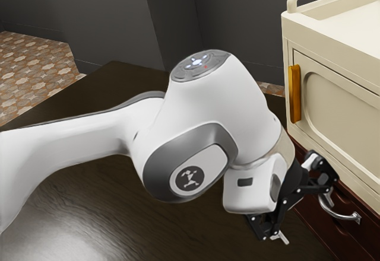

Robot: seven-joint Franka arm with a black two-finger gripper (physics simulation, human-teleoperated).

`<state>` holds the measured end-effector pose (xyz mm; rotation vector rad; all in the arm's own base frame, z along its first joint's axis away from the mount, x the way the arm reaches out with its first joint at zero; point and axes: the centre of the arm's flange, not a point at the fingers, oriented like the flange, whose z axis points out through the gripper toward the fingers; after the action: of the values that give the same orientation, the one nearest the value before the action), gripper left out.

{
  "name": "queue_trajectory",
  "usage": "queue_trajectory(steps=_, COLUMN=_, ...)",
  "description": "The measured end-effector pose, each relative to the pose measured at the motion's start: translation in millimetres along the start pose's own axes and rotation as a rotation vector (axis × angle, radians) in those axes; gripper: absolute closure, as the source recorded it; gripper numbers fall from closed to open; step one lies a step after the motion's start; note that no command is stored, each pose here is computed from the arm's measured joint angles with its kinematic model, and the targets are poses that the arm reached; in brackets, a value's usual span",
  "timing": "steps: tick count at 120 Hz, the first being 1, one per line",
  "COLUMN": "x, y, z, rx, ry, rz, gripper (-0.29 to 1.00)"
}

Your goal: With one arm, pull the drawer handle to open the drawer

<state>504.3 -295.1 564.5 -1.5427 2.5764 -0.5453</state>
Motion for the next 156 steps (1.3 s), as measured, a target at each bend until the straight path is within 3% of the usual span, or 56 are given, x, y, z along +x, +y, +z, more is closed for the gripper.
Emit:
queue_trajectory(steps=74, x=8, y=-9, z=20, rx=0.015, ry=0.013, rz=0.028, gripper=0.02)
queue_trajectory(steps=118, x=-3, y=-7, z=18, rx=0.012, ry=0.006, rz=0.004, gripper=0.24)
queue_trajectory(steps=156, x=-3, y=6, z=12, rx=-0.031, ry=-0.006, rz=-0.002, gripper=0.25)
